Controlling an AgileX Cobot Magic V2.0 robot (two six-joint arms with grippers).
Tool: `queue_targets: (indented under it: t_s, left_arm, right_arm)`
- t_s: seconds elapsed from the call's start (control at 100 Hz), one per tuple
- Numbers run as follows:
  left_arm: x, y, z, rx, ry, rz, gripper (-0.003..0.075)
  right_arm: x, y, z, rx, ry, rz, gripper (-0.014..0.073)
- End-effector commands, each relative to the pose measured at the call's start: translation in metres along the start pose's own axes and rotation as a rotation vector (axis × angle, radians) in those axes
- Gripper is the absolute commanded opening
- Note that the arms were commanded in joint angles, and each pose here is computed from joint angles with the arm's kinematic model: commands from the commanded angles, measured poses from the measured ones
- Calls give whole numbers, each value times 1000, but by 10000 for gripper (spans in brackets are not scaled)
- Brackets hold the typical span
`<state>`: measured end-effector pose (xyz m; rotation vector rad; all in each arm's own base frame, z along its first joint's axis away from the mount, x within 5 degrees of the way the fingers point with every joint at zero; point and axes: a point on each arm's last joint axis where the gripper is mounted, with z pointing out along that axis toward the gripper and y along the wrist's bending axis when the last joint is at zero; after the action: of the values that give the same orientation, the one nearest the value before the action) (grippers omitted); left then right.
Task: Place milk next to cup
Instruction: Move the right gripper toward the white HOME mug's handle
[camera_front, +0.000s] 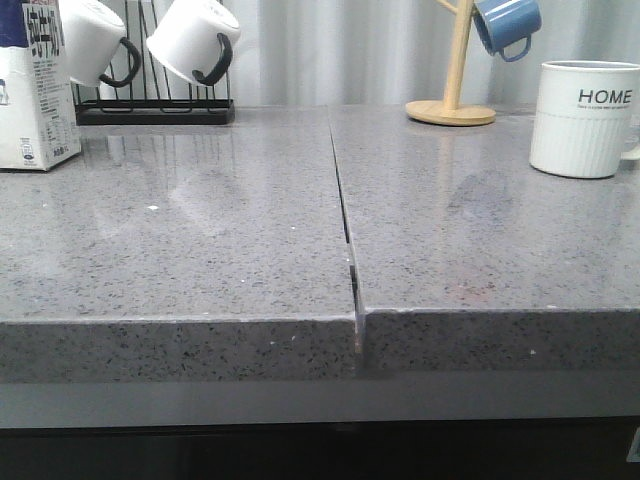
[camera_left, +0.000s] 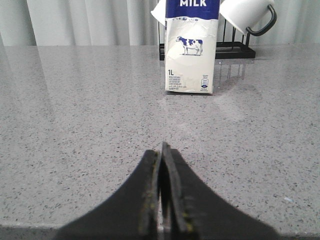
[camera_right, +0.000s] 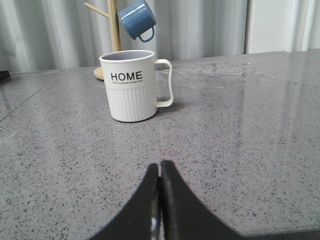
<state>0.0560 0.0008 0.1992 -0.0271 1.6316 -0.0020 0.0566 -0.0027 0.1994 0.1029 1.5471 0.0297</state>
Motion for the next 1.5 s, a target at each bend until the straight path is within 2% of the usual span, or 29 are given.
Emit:
queue_targets:
  t_s: [0.0, 0.6, 0.85, 1.1, 1.23, 1.38, 1.43, 1.49]
  left_arm:
    - [4, 0, 0, -2, -80, -6, -21]
    - [4, 0, 0, -2, -80, -6, -21]
    - [4, 0, 0, -2, -80, -6, -21]
    - [4, 0, 0, -2, -80, -6, -21]
    - [4, 0, 0, -2, -80, -6, -21]
    - [4, 0, 0, -2, -80, -6, -21]
    - [4, 0, 0, -2, -80, -6, -21]
    - [4, 0, 0, -2, -80, -6, -21]
  right_arm:
    - [-15, 1, -3, -6, -117, -3, -66]
    - [-14, 1, -3, -6, -111, -3, -66]
    - [-26, 2, -4, -5, -130, -8, -66]
    - [-60, 4, 7, 15, 61, 5, -66]
    - [-80, 6, 23, 27, 183, 6, -66]
    - [-91, 7, 48, 33, 253, 6, -63]
    - [-90, 7, 58, 35, 279, 6, -46]
    - [-89, 7, 69, 35, 287, 5, 15]
